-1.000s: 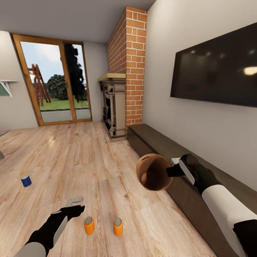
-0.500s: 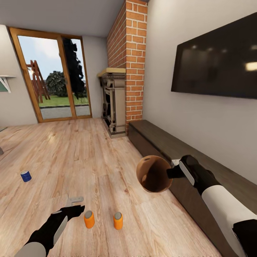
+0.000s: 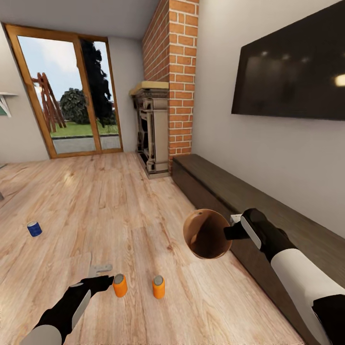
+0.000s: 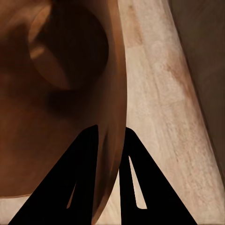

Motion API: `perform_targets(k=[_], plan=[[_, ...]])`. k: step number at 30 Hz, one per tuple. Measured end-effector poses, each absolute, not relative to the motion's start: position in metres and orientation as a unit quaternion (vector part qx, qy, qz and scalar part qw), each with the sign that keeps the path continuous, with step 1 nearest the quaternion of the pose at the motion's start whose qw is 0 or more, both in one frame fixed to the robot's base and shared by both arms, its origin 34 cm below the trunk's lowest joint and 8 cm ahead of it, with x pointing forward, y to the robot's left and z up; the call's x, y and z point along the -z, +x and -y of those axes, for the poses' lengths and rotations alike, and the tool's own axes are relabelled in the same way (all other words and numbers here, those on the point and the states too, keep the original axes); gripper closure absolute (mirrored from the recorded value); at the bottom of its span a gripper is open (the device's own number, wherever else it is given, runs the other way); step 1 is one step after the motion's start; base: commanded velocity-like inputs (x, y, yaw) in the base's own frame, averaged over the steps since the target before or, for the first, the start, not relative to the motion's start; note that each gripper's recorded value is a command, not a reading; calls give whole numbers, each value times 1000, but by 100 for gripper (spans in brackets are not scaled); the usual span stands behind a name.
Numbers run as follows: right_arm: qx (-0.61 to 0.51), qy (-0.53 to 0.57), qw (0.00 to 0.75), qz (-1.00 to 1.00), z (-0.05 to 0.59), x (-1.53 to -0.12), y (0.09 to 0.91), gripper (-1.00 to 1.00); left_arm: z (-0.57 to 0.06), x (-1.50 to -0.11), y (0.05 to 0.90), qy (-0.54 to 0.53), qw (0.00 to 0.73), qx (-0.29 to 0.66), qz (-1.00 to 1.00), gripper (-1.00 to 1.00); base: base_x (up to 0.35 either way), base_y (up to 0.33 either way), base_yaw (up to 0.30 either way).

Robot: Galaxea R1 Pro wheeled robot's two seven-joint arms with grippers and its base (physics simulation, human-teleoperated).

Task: Put the three can of soda from the living room inside the tash can in the kitchen.

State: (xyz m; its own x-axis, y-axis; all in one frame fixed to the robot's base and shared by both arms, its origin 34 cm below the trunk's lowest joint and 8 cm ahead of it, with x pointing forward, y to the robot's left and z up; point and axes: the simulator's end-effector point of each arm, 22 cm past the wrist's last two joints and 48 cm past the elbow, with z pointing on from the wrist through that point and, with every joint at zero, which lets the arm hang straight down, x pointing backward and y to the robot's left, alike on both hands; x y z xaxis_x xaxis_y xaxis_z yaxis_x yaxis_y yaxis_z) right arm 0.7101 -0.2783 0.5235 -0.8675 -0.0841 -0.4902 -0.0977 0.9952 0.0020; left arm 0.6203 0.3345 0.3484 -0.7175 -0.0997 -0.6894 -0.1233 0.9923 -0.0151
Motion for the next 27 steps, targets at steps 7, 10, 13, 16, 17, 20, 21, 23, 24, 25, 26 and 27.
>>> perform_targets(k=[7, 10, 13, 16, 17, 20, 21, 23, 24, 25, 26, 27], plan=[[-13, -46, 239, -970, 280, -505, 711, 100, -329, -331, 615, -59, 355, -14, -933, -100, 0, 0, 0], [-15, -45, 238, -970, 279, -502, 711, 100, -320, -328, 615, -58, 352, -7, -934, -100, 0, 0, 0], [-15, -44, 236, -971, 280, -500, 711, 100, -316, -326, 614, -58, 350, -5, -935, -100, 0, 0, 0], [-14, -45, 233, -971, 279, -497, 711, 100, -312, -323, 613, -57, 346, -3, -937, -100, 116, 0, 0], [-15, -46, 233, -971, 279, -496, 711, 100, -311, -322, 613, -57, 344, -2, -937, -100, 230, 0, 0], [-14, -46, 230, -972, 279, -493, 711, 100, -310, -319, 612, -56, 342, -1, -938, -100, 278, 0, 0], [-13, -46, 230, -972, 279, -492, 711, 100, -310, -318, 612, -56, 341, -1, -938, -100, 308, 0, 0], [-12, -47, 228, -972, 280, -490, 711, 100, -310, -317, 611, -56, 339, 0, -939, -100, 314, 0, 0], [-12, -46, 228, -973, 280, -489, 711, 100, -310, -316, 611, -56, 339, 0, -939, -100, 318, 0, 0], [-13, -46, 227, -973, 279, -488, 711, 100, -310, -315, 611, -56, 338, 0, -939, -100, 320, 0, 0], [-14, -46, 226, -973, 279, -487, 711, 100, -310, -314, 610, -56, 337, -1, -940, -100, 321, 0, 0], [-14, -46, 225, -973, 279, -486, 711, 100, -310, -313, 610, -56, 337, -1, -940, -100, 300, 0, 0]])
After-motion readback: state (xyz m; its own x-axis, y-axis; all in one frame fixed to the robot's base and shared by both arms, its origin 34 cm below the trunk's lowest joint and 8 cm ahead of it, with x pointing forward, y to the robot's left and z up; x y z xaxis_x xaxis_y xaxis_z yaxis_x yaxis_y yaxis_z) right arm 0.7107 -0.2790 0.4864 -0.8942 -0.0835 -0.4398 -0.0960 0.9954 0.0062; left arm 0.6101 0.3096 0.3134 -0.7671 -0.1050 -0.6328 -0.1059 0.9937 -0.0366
